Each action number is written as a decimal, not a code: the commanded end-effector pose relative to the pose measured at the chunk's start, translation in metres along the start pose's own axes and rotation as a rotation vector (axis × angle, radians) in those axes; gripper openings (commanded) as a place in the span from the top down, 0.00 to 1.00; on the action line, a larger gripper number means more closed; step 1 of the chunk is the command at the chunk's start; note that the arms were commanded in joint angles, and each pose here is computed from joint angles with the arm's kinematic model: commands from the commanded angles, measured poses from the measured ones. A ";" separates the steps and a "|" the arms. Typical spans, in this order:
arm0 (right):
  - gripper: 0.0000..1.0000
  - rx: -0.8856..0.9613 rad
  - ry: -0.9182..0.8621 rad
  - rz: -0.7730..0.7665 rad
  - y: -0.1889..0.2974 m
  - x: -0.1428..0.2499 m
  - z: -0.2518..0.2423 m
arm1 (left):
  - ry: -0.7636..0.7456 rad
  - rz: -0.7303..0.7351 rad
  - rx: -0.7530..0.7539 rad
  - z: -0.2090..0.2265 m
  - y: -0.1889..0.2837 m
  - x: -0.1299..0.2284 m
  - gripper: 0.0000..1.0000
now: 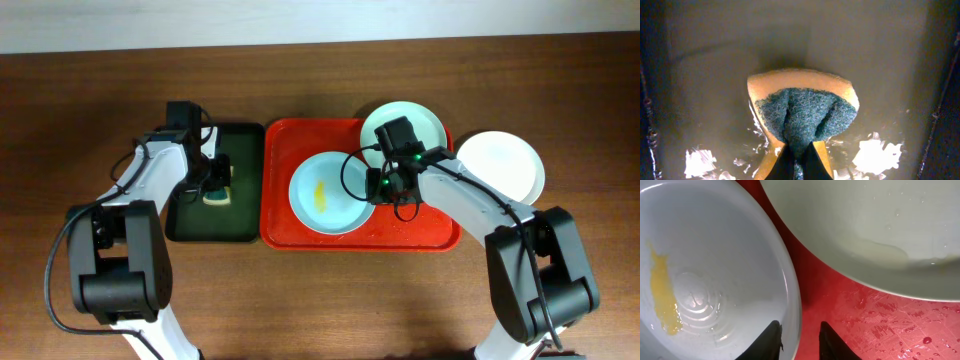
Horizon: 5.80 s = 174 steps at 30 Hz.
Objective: Clean dirty plates on tray and stack at the side
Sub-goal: 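Lift the sponge with the left gripper and move it toward the blue plate, then lower the sponge onto the pale blue plate with the left gripper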
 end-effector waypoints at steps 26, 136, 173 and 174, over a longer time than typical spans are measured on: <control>0.64 0.014 0.005 -0.010 -0.009 0.005 -0.003 | -0.046 -0.362 -0.006 -0.015 0.141 -0.016 1.00; 0.96 -0.078 -0.109 0.019 -0.015 0.011 0.019 | -0.111 0.038 0.081 -0.161 0.029 0.004 1.00; 0.96 -0.078 -0.108 0.019 -0.015 0.011 0.019 | -0.249 0.193 0.190 -0.228 -0.048 0.046 1.00; 0.96 -0.078 -0.108 0.019 -0.015 0.011 0.019 | -0.246 0.189 0.188 -0.227 -0.047 0.044 1.00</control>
Point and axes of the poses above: each gripper's point midway between its finger pads, its own y axis back along the fingers, its own z axis along the line the jaws close on, x = y × z, the point moved 6 cm from there along y, back along the fingers, and after that the axes turned 2 degrees about -y, right-handed, at the moved point
